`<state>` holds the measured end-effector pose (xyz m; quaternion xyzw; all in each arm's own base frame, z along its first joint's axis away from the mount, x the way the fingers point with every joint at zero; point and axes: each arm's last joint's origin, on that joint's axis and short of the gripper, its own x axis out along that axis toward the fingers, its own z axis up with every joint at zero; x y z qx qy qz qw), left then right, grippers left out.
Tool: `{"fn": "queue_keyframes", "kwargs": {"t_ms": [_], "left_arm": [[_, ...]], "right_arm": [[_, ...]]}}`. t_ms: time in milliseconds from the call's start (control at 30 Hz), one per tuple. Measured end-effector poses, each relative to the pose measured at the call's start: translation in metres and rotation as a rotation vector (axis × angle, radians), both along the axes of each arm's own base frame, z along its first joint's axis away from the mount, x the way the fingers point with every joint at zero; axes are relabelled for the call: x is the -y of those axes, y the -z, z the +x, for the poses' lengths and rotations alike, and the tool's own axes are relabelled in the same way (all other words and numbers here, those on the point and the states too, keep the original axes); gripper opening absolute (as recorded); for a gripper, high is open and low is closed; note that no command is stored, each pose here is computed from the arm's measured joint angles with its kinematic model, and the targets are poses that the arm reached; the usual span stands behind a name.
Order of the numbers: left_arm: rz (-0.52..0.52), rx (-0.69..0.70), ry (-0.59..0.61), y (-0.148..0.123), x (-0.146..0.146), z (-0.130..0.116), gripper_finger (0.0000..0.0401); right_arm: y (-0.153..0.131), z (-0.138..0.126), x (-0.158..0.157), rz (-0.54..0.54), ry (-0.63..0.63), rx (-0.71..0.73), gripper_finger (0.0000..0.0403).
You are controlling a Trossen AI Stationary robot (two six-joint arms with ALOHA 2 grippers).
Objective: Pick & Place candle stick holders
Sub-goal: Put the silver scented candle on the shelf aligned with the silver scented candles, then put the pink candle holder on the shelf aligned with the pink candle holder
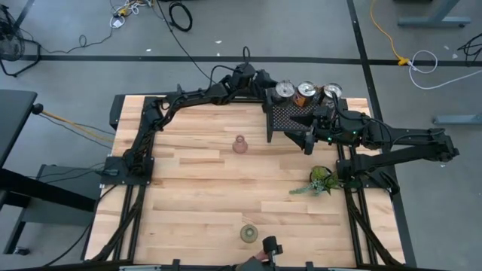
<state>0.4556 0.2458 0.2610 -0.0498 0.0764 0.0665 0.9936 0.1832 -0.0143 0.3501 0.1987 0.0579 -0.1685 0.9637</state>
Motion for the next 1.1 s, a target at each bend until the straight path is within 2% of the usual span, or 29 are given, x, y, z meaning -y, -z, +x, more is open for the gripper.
{"fn": "queue_keyframes", "kwargs": {"t_ms": [200,367,700,1100], "left_arm": [[-0.11,-0.025,0.01,0.013,-0.006,-0.001,0.0387],[-0.041,0.037,0.031,0.004,-0.008,-0.001,0.0396],[-0.042,0.067,0.037,0.001,-0.008,-0.001,0.0399],[-0.037,0.107,0.01,-0.003,-0.023,-0.009,0.04]], "right_arm": [[0.0,0.0,0.0,0.0,0.0,0.0,0.0396],[0.0,0.0,0.0,0.0,-0.001,0.0,0.0396],[0.0,0.0,0.0,0.0,0.0,0.0,0.0396],[0.0,0.0,0.0,0.0,0.0,0.0,0.0396]]}}
